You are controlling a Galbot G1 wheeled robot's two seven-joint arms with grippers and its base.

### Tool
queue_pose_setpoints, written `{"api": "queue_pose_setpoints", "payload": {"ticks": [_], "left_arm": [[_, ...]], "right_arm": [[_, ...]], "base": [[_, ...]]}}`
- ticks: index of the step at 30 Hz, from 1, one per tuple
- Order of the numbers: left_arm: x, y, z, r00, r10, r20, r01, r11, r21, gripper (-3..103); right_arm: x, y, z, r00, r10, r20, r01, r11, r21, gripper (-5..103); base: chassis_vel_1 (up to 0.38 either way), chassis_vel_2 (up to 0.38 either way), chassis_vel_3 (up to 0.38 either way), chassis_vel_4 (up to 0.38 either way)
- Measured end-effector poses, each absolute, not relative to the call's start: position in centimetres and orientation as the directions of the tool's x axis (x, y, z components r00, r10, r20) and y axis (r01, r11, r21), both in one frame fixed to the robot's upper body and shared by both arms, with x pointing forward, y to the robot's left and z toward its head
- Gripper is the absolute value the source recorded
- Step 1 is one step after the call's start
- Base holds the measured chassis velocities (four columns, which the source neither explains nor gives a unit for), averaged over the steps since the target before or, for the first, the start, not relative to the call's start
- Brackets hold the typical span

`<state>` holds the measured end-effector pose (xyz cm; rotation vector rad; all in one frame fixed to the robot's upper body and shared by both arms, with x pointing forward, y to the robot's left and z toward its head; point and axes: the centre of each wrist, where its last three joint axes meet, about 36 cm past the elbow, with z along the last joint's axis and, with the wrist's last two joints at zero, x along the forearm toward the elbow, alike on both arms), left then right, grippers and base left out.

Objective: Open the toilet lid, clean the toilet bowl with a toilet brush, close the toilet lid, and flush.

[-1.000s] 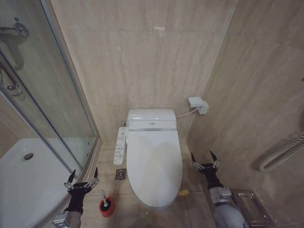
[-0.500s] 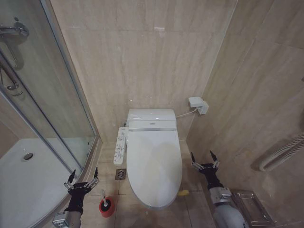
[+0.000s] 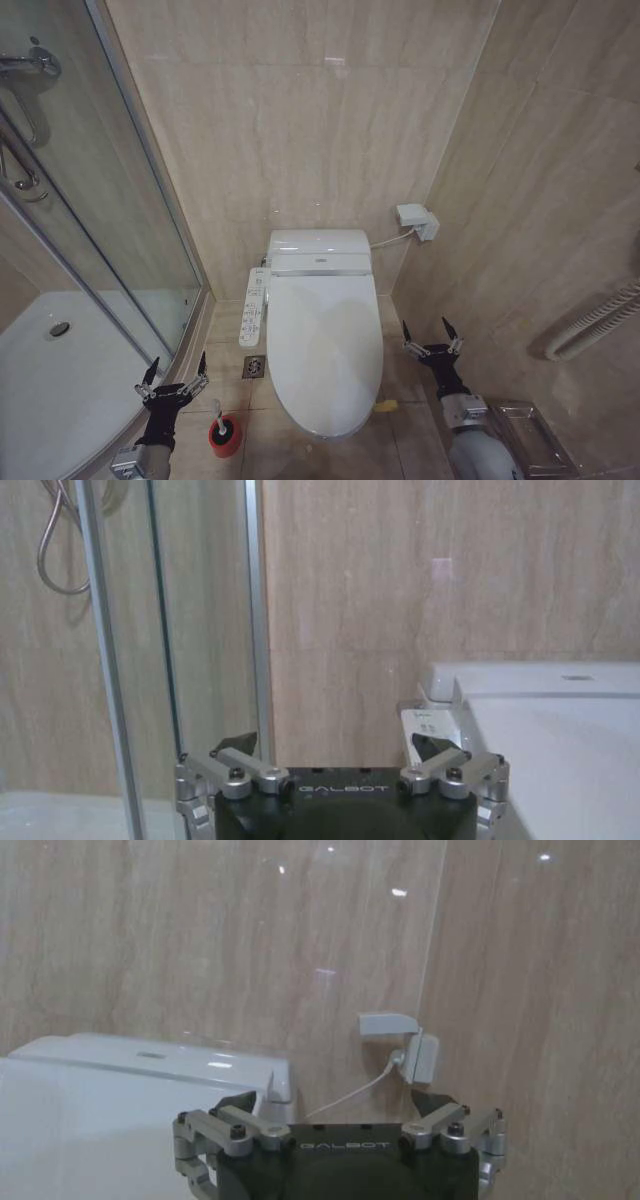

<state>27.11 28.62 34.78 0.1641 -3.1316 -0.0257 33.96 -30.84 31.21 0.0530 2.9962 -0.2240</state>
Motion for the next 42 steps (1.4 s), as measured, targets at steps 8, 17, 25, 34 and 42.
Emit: {"api": "queue_pose_setpoints", "payload": {"ticks": [8, 17, 25, 34, 42], "left_arm": [[27.1, 28.6, 34.8, -0.995, -0.105, 0.005, -0.104, 0.994, 0.017, 100], [27.1, 28.6, 34.8, -0.995, -0.105, 0.005, -0.104, 0.994, 0.017, 100], [27.1, 28.7, 34.8, -0.995, -0.104, 0.006, -0.104, 0.994, 0.016, 100], [29.6, 38.1, 36.0, -0.980, -0.117, 0.163, -0.120, 0.993, -0.009, 100], [30.1, 41.2, 36.8, -0.973, -0.114, 0.201, -0.125, 0.991, -0.042, 100]], "right_arm": [[34.0, -30.8, 31.2, -0.990, 0.025, -0.138, 0.045, 0.988, -0.145, 100], [34.0, -30.8, 31.2, -0.990, 0.025, -0.138, 0.045, 0.988, -0.146, 100], [34.0, -30.8, 31.2, -0.990, 0.025, -0.138, 0.045, 0.988, -0.145, 100], [34.0, -30.8, 31.2, -0.990, 0.025, -0.138, 0.045, 0.988, -0.145, 100], [34.0, -30.8, 31.2, -0.990, 0.025, -0.138, 0.045, 0.988, -0.145, 100]], "base": [[0.000, 0.000, 0.000, 0.000], [0.000, 0.000, 0.000, 0.000], [0.000, 0.000, 0.000, 0.000], [0.000, 0.000, 0.000, 0.000], [0.000, 0.000, 0.000, 0.000]]}}
